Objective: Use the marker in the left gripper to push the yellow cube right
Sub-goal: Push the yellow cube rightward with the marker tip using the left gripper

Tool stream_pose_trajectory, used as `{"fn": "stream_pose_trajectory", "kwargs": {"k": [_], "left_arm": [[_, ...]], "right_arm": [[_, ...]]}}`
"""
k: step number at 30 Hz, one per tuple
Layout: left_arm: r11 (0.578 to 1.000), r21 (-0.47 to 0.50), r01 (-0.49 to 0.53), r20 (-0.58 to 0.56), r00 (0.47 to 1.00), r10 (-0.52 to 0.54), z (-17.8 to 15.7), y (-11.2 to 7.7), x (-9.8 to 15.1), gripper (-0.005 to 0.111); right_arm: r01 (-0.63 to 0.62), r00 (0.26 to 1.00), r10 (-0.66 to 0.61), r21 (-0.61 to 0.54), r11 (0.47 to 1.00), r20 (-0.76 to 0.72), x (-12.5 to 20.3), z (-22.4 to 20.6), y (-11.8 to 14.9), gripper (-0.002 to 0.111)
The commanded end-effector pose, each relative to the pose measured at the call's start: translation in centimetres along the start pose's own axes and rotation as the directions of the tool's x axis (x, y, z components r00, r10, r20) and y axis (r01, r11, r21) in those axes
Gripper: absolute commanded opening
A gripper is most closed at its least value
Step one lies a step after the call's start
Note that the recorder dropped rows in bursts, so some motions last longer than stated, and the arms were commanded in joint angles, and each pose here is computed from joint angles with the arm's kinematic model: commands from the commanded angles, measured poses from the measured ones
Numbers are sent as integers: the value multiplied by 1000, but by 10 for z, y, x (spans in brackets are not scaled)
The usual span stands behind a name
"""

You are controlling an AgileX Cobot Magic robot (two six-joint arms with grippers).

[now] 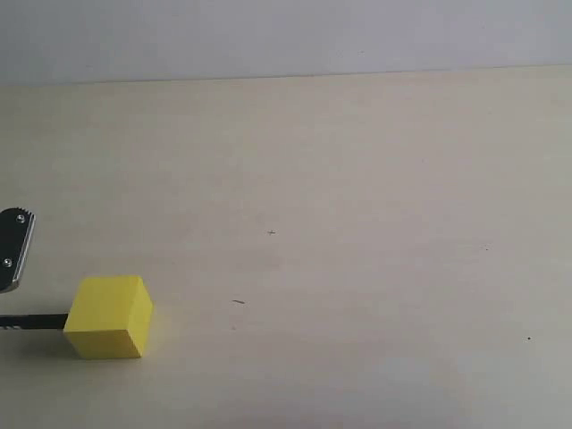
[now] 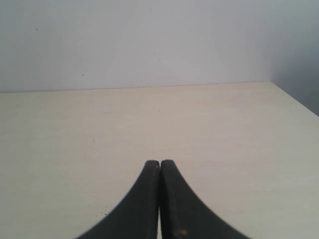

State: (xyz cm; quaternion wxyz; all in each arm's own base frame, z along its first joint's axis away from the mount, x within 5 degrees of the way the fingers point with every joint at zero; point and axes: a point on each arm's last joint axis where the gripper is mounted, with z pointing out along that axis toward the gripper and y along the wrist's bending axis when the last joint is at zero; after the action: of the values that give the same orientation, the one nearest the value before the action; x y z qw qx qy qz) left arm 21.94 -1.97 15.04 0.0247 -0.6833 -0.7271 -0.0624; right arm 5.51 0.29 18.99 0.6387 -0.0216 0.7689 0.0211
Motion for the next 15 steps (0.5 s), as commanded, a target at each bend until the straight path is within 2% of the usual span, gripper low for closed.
{"fn": "stream_pose_trajectory", "kwargs": {"k": [1, 4, 10, 15], "left_arm": [[1000, -2, 13, 8, 1000, -13, 0, 1, -1, 0], [1000, -16, 2, 37, 999, -1, -1, 1, -12, 0], [995, -34, -89, 109, 990, 92, -15, -4, -55, 0], [999, -3, -42, 45, 998, 42, -15, -4, -48, 0]], "right_arm": [[1, 1000, -1, 5, 1000, 5, 1, 0, 0, 0], [1, 1000, -1, 5, 1000, 5, 1, 0, 0, 0], [1, 1000, -1, 5, 1000, 5, 1, 0, 0, 0], [1, 1000, -1, 5, 1000, 5, 1, 0, 0, 0]]}}
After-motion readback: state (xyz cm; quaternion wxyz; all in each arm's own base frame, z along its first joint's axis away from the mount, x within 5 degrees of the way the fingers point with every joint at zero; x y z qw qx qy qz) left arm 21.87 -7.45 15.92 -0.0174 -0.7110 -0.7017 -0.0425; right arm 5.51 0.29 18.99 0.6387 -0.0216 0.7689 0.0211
